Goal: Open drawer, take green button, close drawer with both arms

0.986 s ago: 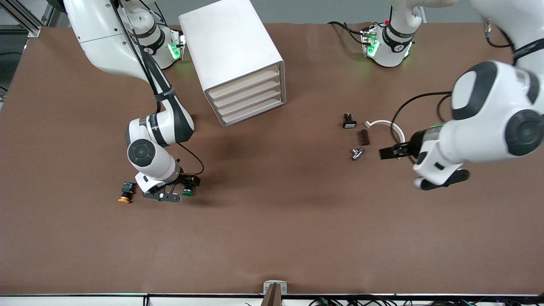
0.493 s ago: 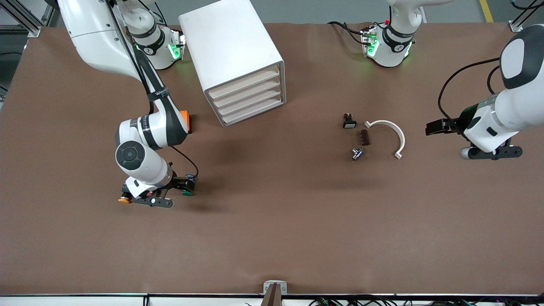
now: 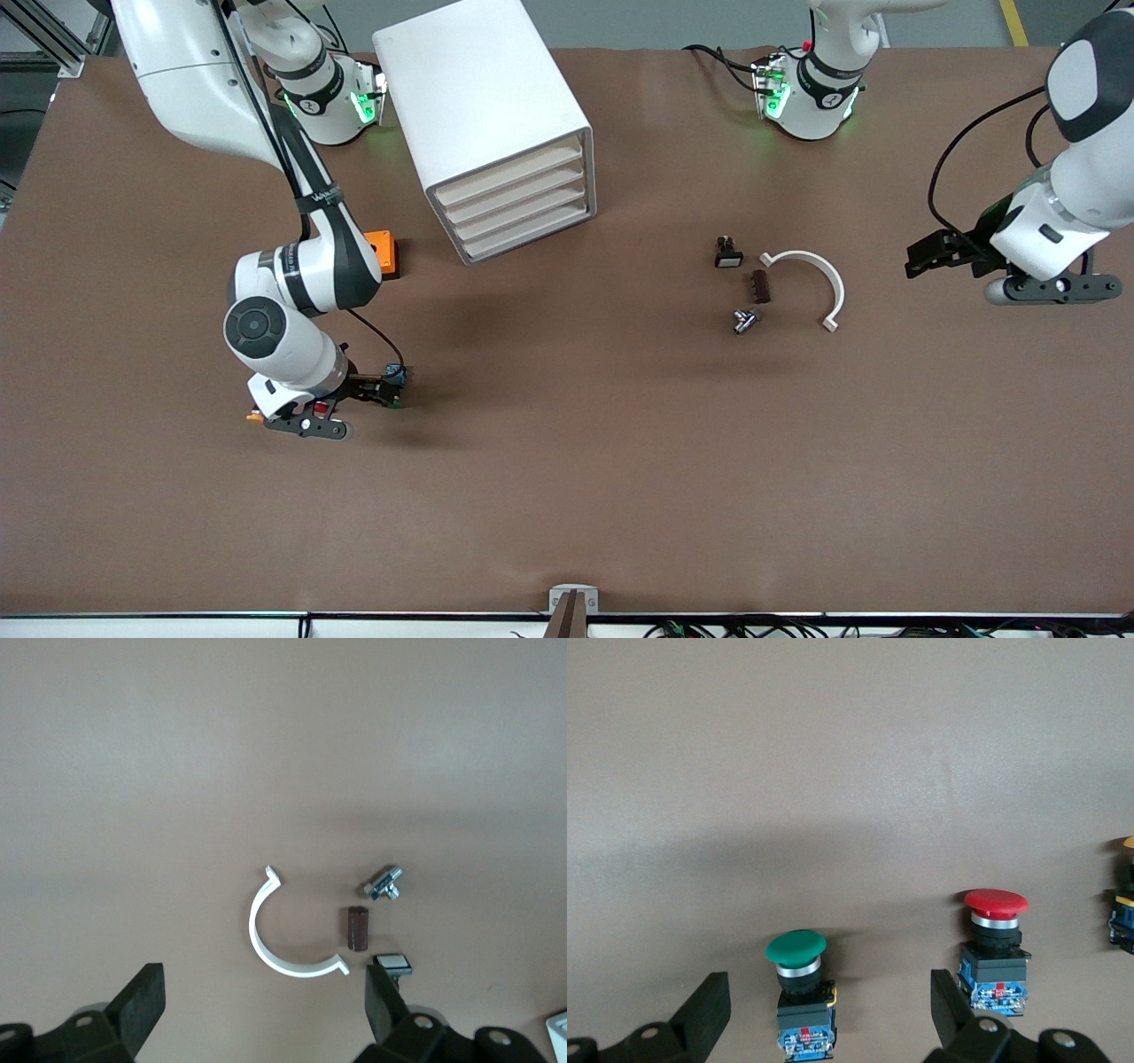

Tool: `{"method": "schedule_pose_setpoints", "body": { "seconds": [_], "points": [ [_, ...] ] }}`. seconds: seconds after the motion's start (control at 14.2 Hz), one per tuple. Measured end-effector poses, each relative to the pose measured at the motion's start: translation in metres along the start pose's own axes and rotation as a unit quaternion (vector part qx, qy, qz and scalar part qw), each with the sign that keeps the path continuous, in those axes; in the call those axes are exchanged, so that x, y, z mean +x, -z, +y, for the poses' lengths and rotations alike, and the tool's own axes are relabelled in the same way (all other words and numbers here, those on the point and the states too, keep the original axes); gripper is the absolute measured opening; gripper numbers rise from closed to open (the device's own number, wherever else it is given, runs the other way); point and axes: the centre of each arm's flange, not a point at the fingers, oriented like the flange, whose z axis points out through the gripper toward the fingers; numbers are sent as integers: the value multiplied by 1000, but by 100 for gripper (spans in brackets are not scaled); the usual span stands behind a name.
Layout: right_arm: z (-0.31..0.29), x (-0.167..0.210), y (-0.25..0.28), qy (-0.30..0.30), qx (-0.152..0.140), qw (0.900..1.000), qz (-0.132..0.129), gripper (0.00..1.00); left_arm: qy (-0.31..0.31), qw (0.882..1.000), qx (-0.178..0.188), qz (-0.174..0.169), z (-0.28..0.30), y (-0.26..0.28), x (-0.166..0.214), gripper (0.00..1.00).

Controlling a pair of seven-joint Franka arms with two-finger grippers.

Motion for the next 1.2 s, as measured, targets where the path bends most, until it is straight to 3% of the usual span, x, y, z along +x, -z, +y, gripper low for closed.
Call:
{"method": "schedule_pose_setpoints", "body": {
  "seconds": [0.42,0.78,1.2],
  "points": [
    [-9,-1,4,8,4,1000,2,100,0,998,-4,64,-3,84,-2,100],
    [-22,-5,7,19,6,1000,5,100,-2,998,-4,68,-2,121,-9,100],
    [-23,-6,7,22,5,1000,3,100,-1,998,-3,55,-2,109,-2,100]
  ]
}}
